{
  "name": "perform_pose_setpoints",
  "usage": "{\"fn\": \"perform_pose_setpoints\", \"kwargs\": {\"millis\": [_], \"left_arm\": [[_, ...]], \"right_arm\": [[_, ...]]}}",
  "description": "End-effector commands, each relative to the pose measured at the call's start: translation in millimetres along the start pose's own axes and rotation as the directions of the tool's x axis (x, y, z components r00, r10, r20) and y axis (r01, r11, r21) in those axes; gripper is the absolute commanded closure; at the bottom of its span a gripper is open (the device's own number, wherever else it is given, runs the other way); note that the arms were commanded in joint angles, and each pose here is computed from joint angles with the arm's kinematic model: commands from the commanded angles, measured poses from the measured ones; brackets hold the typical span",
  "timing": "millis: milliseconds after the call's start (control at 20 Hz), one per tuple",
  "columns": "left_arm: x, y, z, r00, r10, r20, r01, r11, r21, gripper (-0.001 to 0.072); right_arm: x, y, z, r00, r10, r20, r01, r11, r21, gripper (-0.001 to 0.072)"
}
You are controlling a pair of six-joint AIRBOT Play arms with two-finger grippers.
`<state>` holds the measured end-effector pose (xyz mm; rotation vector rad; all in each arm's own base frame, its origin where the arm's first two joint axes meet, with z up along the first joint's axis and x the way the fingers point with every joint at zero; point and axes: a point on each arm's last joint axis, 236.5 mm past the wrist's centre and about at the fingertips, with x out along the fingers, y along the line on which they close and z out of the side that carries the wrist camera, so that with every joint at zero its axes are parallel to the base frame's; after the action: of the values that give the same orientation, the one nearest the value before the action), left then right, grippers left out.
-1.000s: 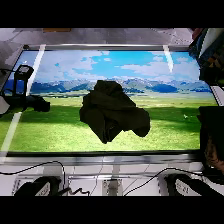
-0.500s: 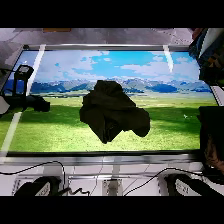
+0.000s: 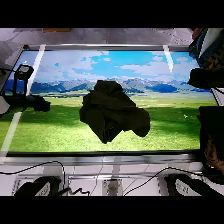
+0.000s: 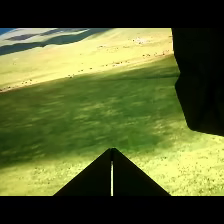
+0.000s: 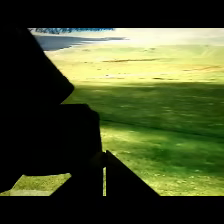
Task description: Fold the clothes and pants, and hang the long-sleeved shirts on hangers.
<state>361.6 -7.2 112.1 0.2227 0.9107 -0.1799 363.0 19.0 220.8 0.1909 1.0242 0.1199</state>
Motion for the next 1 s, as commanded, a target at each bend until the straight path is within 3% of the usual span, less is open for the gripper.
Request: {"fn": "perform_pose_setpoints", "kwargs": {"millis": [0,350,400,550,750,950], "left_arm": [[0,-4,-12,0.999,-0.017,-0.049,0.017,1.000,-0.001,0.0696],[-12,-25,-70,0.950,-0.104,-0.295,0.103,0.994,-0.020,0.0697],[-14,-29,-75,0.940,-0.123,-0.317,0.105,0.992,-0.072,0.0697],[-19,-32,-79,0.935,-0.136,-0.329,0.094,0.986,-0.141,0.0698],[-58,-24,-46,0.993,-0.058,-0.107,0.046,0.993,-0.113,0.0698],[-116,-23,-28,0.994,0.011,0.110,0.000,0.995,-0.098,0.0698]], "right_arm": [[0,23,-28,0.988,0.097,-0.118,-0.098,0.995,-0.004,0.0675],[-8,26,-34,0.987,0.100,-0.125,-0.109,0.992,-0.067,0.0675],[-9,31,-31,0.988,0.105,-0.111,-0.114,0.990,-0.083,0.0676],[-14,58,-36,0.987,0.129,-0.094,-0.147,0.962,-0.229,0.0676],[-29,83,-75,0.978,0.175,-0.117,-0.206,0.903,-0.376,0.0676],[-26,78,-129,0.977,0.202,-0.069,-0.213,0.901,-0.379,0.0676]]}}
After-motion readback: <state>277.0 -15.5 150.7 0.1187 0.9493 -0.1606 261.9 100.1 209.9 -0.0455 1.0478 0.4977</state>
